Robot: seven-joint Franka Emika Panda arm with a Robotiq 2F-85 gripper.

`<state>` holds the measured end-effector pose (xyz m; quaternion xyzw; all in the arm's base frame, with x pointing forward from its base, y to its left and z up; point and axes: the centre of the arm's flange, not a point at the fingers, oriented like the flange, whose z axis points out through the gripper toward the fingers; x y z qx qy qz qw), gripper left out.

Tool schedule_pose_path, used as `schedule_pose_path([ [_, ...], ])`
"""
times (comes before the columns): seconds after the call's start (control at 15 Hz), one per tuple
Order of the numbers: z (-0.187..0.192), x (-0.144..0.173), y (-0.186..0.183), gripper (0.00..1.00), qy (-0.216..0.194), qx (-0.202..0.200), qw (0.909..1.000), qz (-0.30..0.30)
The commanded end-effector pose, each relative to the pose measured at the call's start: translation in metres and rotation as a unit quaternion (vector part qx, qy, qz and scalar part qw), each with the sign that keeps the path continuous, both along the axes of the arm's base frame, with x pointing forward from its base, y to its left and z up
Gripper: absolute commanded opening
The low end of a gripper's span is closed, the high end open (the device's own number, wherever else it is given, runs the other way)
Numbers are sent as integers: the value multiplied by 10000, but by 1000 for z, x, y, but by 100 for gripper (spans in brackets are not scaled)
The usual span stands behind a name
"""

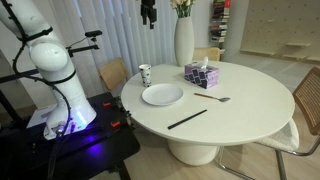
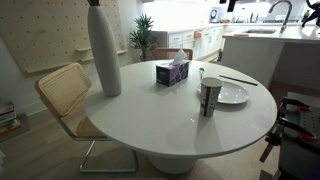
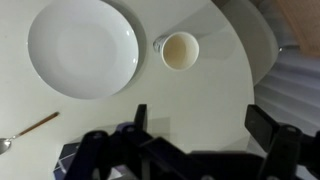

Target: Move the spoon forwards

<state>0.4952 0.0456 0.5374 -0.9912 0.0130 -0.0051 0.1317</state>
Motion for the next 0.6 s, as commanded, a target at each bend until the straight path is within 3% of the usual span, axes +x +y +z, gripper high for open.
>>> schedule_pose_path([
  [0.0, 5, 72, -39, 100, -112, 240, 9948, -982],
  [0.33, -3, 140, -96, 100, -198, 226, 9739, -2248],
  [0.53, -10, 167, -111, 100, -257, 244, 9584, -2831],
])
